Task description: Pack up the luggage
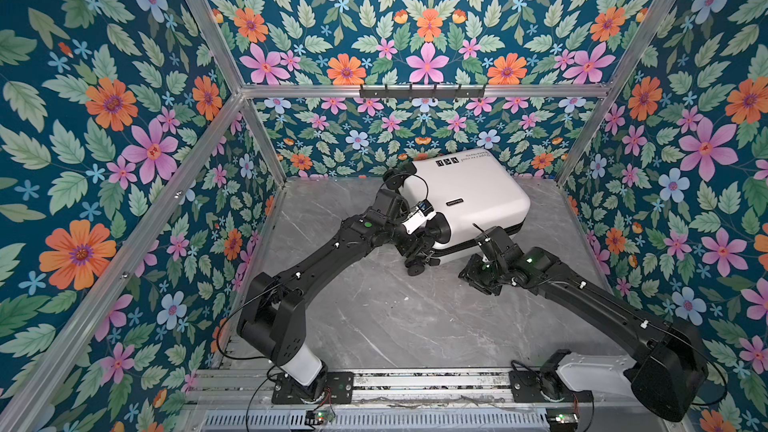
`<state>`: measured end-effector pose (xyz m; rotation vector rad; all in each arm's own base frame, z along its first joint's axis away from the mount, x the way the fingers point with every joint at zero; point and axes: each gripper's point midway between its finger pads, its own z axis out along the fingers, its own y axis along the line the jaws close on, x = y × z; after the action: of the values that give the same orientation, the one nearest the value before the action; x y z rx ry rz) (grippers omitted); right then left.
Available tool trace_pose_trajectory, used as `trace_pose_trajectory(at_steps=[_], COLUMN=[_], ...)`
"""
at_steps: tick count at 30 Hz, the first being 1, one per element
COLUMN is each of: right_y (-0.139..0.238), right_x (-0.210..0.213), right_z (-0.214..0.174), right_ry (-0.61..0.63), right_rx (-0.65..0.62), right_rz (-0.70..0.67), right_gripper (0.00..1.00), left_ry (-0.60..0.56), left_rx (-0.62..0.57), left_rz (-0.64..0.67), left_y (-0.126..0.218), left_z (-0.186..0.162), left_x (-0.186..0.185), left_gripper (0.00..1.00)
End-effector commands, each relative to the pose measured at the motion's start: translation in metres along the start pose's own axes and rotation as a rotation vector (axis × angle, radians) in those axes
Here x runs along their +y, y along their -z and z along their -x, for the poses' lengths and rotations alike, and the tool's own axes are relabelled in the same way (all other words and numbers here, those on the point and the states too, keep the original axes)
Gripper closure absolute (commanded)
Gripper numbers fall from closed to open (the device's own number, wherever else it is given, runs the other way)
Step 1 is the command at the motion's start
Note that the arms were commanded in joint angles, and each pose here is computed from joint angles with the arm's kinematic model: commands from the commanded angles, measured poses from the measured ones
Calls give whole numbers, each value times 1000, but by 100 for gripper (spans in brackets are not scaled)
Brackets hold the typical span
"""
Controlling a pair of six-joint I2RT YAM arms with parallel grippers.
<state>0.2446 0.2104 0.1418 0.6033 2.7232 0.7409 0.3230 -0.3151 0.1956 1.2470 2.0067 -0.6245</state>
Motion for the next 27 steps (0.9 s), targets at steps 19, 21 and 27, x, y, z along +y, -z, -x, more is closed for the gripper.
trace_pose_trajectory(at_steps=[19, 21, 27], right_y=[-30, -31, -37], right_x=[71, 68, 67], right_z=[42, 42, 34], right_ry=[-88, -110, -99], right_rx=[-293, -295, -264], right_rz=[423, 428, 471], right_gripper=[62, 63, 63], left_ry=[29, 35, 49], left_rx=[-93, -104, -120], left_rz=[-22, -21, -41], left_y=[2, 5, 9], left_z=[28, 33, 42], left_x=[-13, -13, -16], left_gripper=[100, 100, 100])
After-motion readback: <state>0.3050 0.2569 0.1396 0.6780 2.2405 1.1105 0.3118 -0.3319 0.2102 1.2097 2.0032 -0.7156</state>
